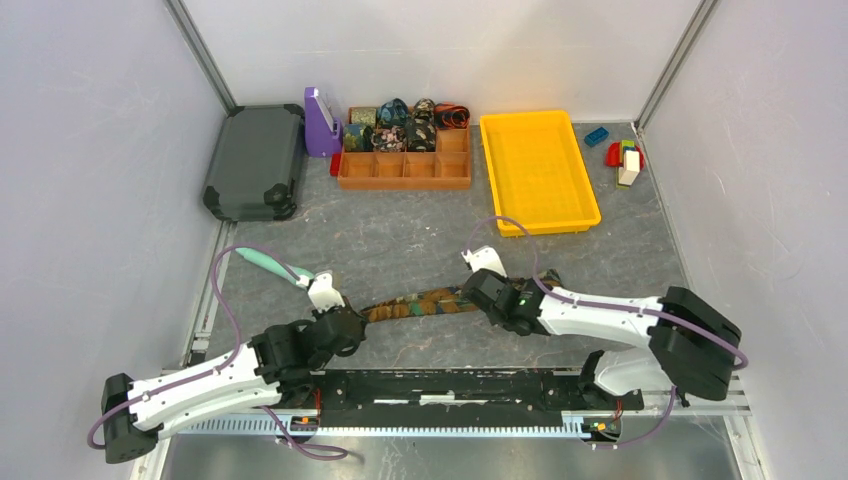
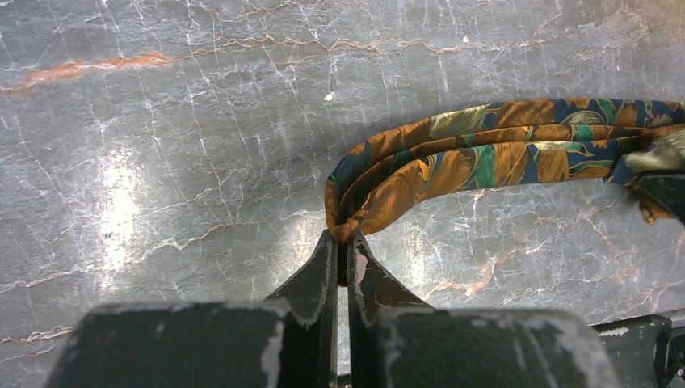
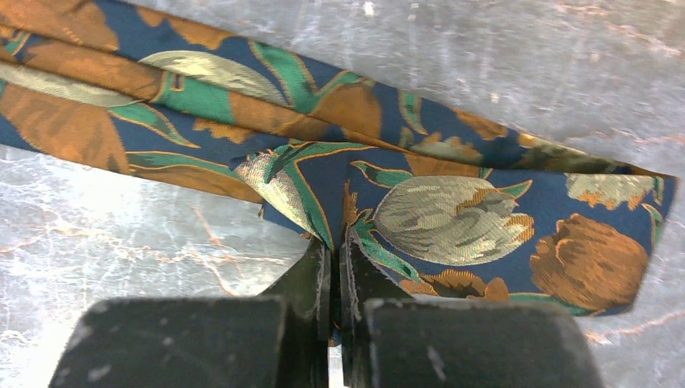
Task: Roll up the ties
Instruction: Flatten out the tie at the center of the board.
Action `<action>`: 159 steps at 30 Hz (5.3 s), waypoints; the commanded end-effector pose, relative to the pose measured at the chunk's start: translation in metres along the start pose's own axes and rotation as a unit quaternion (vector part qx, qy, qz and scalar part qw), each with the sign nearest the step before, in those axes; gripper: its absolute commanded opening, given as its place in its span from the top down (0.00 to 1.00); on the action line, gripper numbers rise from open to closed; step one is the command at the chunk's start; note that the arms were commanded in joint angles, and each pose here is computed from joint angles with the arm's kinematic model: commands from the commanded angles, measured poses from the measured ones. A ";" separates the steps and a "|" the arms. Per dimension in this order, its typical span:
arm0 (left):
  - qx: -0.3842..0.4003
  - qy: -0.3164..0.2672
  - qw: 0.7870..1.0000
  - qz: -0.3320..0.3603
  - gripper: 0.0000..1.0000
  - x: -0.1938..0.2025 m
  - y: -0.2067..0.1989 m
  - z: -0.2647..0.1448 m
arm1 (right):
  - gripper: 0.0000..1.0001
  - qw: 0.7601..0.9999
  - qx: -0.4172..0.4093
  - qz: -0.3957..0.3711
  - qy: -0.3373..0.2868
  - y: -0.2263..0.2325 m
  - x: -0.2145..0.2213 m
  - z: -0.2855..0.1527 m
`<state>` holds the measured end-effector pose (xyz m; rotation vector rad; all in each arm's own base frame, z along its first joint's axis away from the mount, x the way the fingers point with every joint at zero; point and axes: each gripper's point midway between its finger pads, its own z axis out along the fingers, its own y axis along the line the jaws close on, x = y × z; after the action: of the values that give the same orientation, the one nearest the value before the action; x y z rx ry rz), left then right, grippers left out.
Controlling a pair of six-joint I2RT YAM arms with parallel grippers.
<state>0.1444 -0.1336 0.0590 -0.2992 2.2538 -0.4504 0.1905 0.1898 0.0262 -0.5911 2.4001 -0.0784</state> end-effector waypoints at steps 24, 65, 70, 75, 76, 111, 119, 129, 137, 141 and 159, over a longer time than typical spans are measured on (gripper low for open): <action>-0.058 -0.064 0.996 -0.035 0.98 -0.045 0.010 -0.019 | 1.00 0.927 0.204 0.305 -0.077 -0.229 -0.010 -0.027; -0.065 0.066 0.995 0.044 0.33 -0.103 -0.045 0.030 | 0.48 0.957 -0.186 0.189 -0.116 -0.002 -0.043 -0.031; -0.023 0.105 0.992 0.061 0.44 -0.097 -0.078 0.066 | 0.58 0.947 -0.241 0.173 -0.121 0.049 -0.043 -0.032; -0.010 0.137 0.987 0.083 0.50 -0.089 -0.095 0.101 | 0.64 0.944 -0.270 0.156 -0.108 0.084 -0.041 -0.025; -0.012 0.142 0.986 0.088 0.51 -0.087 -0.096 0.106 | 0.66 0.944 -0.271 0.156 -0.105 0.088 -0.041 -0.022; 0.007 0.287 0.951 0.117 0.65 -0.003 -0.086 0.151 | 0.78 0.968 -0.194 0.123 -0.101 0.097 -0.088 0.040; 0.016 0.296 0.948 0.118 0.67 0.004 -0.088 0.145 | 0.78 0.969 -0.185 0.120 -0.109 0.092 -0.101 0.042; 0.021 0.300 0.947 0.116 0.68 0.006 -0.089 0.136 | 0.78 0.972 -0.175 0.113 -0.109 0.085 -0.111 0.047; 0.018 0.288 0.951 0.114 0.69 -0.002 -0.091 0.132 | 0.78 0.973 -0.178 0.103 -0.107 0.085 -0.110 0.044; 0.003 0.264 0.957 0.118 0.65 -0.019 -0.093 0.131 | 0.78 0.971 -0.192 0.090 -0.106 0.090 -0.112 0.042; -0.037 0.167 0.978 0.117 0.46 -0.037 -0.079 0.043 | 0.75 0.964 -0.213 0.073 -0.140 0.087 -0.148 0.007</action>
<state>0.2320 -0.2141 0.1078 0.0765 2.5552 -0.3664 0.2619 0.3359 0.0861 -0.5562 2.1880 0.5694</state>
